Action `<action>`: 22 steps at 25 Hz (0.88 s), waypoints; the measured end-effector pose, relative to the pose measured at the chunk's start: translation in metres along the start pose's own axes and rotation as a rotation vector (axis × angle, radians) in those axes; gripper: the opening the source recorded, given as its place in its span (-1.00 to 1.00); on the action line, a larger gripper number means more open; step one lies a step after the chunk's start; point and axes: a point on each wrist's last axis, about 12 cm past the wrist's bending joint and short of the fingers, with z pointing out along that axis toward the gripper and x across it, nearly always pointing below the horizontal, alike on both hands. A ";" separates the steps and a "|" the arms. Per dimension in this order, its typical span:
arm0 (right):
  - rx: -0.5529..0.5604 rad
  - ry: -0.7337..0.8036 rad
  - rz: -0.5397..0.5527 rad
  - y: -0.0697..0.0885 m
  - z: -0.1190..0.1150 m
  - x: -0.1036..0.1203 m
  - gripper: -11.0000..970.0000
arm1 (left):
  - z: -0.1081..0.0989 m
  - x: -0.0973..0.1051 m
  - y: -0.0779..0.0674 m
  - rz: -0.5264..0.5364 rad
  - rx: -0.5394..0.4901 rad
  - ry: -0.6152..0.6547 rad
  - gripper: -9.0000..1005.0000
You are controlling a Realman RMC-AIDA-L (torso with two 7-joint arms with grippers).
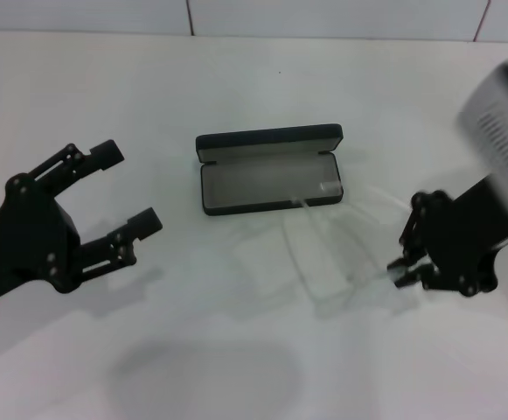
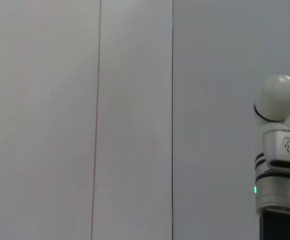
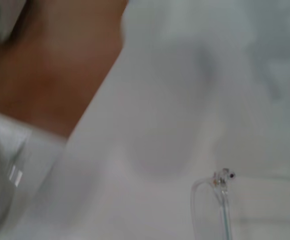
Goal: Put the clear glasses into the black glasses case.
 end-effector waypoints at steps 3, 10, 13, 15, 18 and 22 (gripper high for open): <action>0.049 -0.105 0.036 0.004 -0.012 0.010 -0.83 | 0.001 -0.002 0.001 -0.003 -0.005 -0.018 0.72; 0.239 -0.630 0.107 0.035 -0.014 0.065 -0.84 | 0.018 -0.013 0.007 -0.049 0.072 -0.074 0.72; 0.314 -0.850 0.085 0.054 0.008 0.083 -0.85 | 0.037 -0.024 0.011 -0.085 0.142 -0.128 0.72; 0.328 -0.886 0.070 0.060 0.017 0.085 -0.85 | 0.048 -0.028 0.013 -0.092 0.177 -0.145 0.72; 0.346 -0.936 0.079 0.071 0.033 0.087 -0.85 | 0.065 -0.034 0.016 -0.086 0.234 -0.163 0.72; 0.334 -1.001 0.111 0.078 0.044 0.086 -0.85 | 0.090 -0.037 0.016 -0.081 0.326 -0.153 0.71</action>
